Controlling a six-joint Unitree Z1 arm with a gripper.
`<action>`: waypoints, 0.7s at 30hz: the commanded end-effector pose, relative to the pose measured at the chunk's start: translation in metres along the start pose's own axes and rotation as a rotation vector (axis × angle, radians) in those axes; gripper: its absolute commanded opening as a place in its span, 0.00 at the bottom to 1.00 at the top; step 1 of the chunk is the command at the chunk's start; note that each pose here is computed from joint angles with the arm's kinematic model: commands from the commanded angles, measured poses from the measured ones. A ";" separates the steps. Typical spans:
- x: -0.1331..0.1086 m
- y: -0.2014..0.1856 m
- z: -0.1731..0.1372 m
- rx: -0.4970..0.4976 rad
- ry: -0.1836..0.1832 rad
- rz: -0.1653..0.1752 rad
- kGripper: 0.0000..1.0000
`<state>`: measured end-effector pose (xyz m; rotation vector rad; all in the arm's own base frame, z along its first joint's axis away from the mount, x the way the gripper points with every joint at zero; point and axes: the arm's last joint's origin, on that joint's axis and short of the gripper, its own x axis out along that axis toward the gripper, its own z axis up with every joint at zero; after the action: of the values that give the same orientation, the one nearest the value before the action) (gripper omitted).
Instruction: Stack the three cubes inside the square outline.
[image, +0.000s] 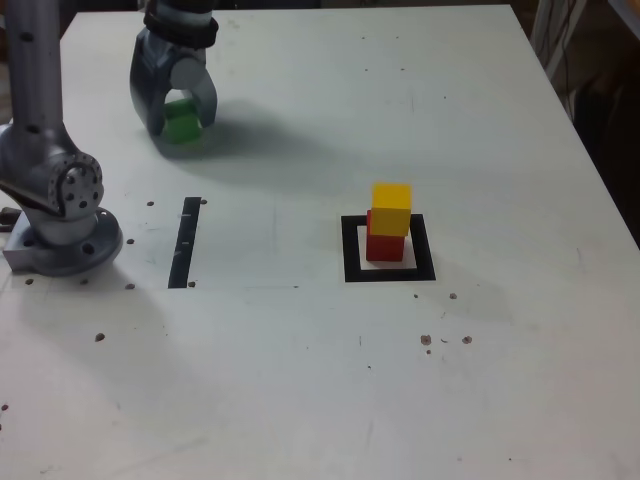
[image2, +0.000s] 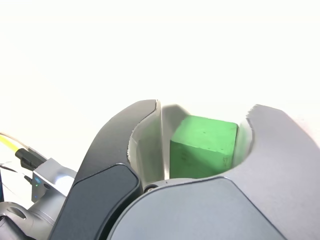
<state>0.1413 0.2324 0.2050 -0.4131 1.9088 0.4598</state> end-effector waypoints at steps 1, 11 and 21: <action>-0.003 0.000 0.002 0.012 -0.014 0.006 0.32; -0.020 -0.010 -0.002 0.084 -0.062 0.014 0.24; -0.070 -0.074 -0.004 0.240 -0.066 0.016 0.22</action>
<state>0.1926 0.1845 0.2538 -0.2614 1.8614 0.2826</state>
